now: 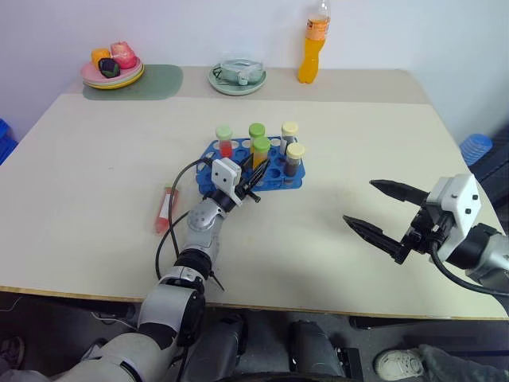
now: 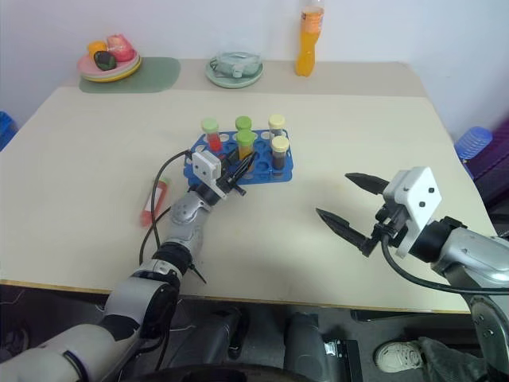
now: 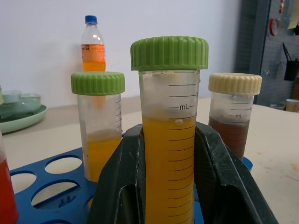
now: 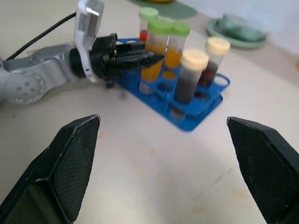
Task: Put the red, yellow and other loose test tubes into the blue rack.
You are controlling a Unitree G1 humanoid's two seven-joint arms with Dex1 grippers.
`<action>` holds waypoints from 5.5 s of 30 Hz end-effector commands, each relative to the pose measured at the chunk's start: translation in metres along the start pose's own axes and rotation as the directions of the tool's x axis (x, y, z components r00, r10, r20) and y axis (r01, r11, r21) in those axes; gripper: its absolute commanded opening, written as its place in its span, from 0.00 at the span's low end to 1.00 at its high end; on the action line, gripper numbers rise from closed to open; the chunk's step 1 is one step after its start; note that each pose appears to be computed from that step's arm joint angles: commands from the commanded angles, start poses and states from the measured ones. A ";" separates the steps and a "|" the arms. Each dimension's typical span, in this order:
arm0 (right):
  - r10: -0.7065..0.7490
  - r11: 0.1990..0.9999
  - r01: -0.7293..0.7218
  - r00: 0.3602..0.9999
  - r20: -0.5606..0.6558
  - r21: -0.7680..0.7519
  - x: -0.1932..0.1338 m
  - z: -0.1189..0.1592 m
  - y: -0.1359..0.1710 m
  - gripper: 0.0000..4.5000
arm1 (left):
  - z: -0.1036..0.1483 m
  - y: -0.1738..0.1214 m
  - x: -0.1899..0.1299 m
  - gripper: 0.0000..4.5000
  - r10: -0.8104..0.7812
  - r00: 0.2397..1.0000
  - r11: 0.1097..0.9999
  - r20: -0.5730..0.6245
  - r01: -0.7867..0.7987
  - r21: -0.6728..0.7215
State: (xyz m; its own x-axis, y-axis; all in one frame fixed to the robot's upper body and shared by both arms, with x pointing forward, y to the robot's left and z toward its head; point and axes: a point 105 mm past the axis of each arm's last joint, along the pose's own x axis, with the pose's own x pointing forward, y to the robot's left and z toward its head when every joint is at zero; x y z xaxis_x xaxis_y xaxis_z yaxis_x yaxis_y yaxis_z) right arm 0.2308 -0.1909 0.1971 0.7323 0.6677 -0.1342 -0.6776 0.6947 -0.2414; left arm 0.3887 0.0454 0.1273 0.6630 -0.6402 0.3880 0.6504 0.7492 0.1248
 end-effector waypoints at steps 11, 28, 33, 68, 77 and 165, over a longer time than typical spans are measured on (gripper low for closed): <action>-0.037 0.999 0.035 0.997 0.063 0.033 -0.003 -0.004 0.009 1.00 | 0.004 0.002 0.000 0.20 -0.045 0.999 0.998 0.021 0.046 -0.030; -0.030 0.999 0.029 0.998 0.055 0.031 -0.005 -0.009 0.012 1.00 | 0.031 0.011 -0.001 0.98 0.008 0.992 1.000 0.123 -0.006 -0.015; -0.030 0.999 0.029 0.998 0.048 0.030 -0.005 -0.012 0.013 1.00 | 0.076 0.025 -0.002 0.98 0.010 0.979 0.999 0.206 0.000 -0.050; 0.114 0.992 -0.118 0.990 0.083 0.044 0.027 -0.047 0.025 1.00 | 0.097 0.127 -0.137 0.98 0.200 0.149 0.667 -0.968 -0.744 0.023; 0.081 0.995 -0.085 0.994 0.072 0.047 0.020 -0.051 0.026 1.00 | 0.071 0.119 -0.128 0.98 0.258 -0.002 0.541 -0.966 -0.829 0.145; -0.076 0.997 0.075 0.996 0.037 0.024 -0.002 -0.037 0.005 1.00 | 0.029 0.033 -0.045 0.19 0.066 0.994 0.983 -0.089 -0.050 0.176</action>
State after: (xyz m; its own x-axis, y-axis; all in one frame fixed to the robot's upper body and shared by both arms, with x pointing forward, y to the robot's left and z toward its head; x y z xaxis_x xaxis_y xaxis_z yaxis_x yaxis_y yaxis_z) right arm 0.2297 -0.1973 0.1526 0.7762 0.6220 -0.1030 -0.6293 0.7543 -0.1869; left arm 0.3720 0.1103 0.1515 0.7415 -0.5736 0.3481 0.5084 0.8189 0.2663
